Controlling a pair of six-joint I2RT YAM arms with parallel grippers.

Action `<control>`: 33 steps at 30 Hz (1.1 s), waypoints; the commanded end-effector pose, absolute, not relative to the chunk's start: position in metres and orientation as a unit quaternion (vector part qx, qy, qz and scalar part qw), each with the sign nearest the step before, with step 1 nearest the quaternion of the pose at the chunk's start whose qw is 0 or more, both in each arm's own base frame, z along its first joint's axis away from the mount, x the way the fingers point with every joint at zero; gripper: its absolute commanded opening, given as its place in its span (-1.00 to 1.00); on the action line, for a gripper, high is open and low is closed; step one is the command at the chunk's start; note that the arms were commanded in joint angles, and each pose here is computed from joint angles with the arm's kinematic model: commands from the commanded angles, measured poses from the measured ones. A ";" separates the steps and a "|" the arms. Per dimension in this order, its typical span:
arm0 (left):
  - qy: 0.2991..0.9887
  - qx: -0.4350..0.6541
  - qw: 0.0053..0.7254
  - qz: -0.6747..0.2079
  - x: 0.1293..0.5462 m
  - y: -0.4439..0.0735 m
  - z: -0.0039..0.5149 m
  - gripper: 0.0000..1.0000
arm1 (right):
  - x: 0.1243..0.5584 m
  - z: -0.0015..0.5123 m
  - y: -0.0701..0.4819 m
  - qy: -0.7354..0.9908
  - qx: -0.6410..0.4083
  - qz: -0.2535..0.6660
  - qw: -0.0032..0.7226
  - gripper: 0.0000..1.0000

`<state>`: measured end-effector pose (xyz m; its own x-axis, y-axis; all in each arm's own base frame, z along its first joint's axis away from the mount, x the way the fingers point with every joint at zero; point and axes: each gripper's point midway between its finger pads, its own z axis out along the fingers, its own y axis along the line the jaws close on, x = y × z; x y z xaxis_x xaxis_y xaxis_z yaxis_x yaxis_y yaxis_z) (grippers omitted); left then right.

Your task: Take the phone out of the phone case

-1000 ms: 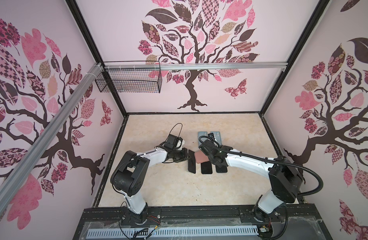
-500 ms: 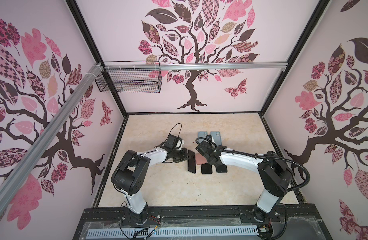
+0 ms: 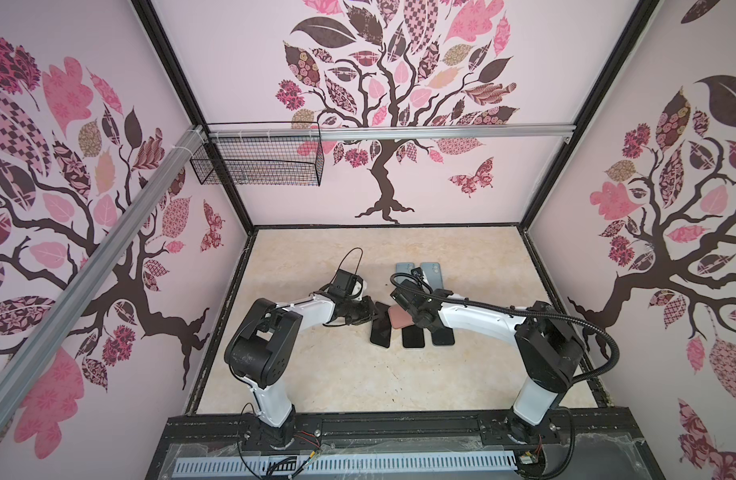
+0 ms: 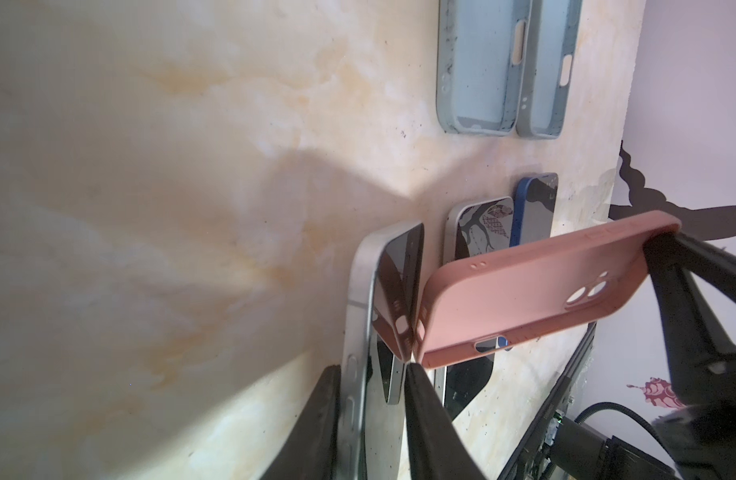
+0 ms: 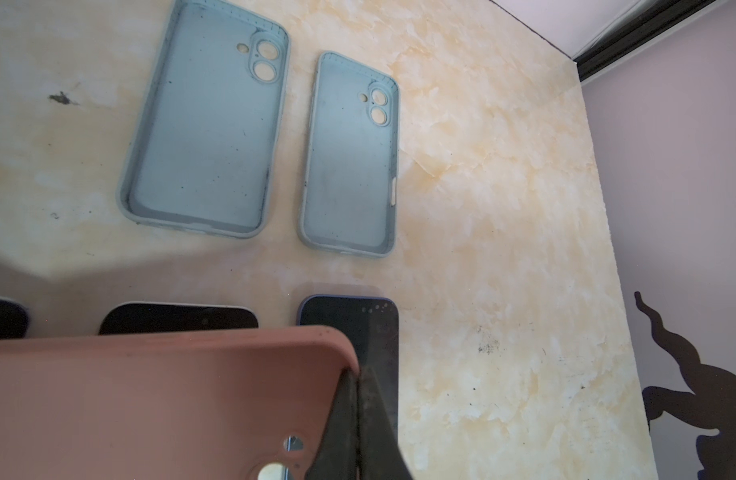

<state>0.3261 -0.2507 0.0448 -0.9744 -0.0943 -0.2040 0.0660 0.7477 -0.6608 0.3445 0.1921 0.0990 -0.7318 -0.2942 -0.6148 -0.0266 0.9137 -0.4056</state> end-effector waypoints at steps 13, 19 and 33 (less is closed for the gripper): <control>0.928 -0.024 0.115 -0.354 0.323 -0.246 0.035 -0.17 | 0.348 0.099 0.192 0.910 -0.086 -0.201 0.353 -1.00; 0.932 -0.031 0.115 -0.342 0.321 -0.240 0.029 -0.10 | 0.348 0.100 0.192 0.908 -0.088 -0.203 0.355 -1.00; 0.940 -0.055 0.120 -0.314 0.309 -0.223 0.027 0.04 | 0.348 0.105 0.193 0.909 -0.088 -0.197 0.357 -1.00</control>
<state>0.3189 -0.2357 0.0336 -0.9662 -0.1537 -0.2067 0.0116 0.7757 -0.6310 0.3445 0.1910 0.0995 -0.7313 -0.2967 -0.6142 -0.0243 0.9112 -0.4112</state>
